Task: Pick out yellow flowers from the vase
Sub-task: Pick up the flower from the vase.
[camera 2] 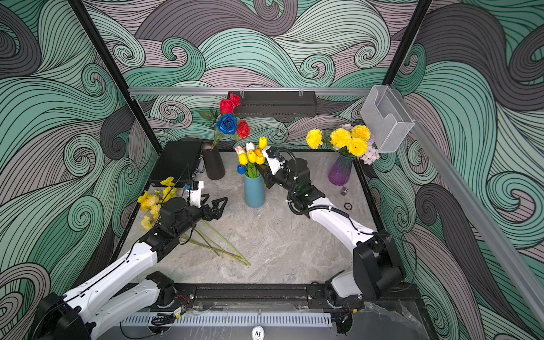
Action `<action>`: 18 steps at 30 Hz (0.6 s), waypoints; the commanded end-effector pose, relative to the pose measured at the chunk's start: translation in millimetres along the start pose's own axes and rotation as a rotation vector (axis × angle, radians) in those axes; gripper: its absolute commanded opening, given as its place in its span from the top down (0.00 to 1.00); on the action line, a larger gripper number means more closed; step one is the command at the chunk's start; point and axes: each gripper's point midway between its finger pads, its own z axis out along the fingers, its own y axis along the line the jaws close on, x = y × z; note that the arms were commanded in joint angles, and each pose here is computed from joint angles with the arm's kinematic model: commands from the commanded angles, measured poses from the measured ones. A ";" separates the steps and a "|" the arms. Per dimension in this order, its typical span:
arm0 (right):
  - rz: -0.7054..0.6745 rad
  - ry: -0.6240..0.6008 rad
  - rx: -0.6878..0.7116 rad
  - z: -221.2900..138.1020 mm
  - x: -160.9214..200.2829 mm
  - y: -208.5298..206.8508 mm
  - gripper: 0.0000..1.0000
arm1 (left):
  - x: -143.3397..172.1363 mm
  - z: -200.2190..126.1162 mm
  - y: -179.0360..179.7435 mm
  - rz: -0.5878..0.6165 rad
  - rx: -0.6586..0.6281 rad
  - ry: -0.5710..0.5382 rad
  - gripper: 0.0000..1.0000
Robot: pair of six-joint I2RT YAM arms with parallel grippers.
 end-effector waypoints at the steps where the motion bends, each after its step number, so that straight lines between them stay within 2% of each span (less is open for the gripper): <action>1: -0.035 -0.042 0.036 -4.8 -15.6 -3.3 0.80 | -2.4 -0.8 -4.2 0.019 0.011 -0.006 0.02; 10: -0.022 -0.047 0.053 -3.8 -18.8 -6.8 0.91 | -1.7 -2.3 -3.9 0.018 0.011 -0.007 0.02; 18: 0.010 -0.090 0.109 -22.5 -43.4 -12.7 0.97 | -6.5 -2.6 -7.9 0.014 0.026 -0.014 0.02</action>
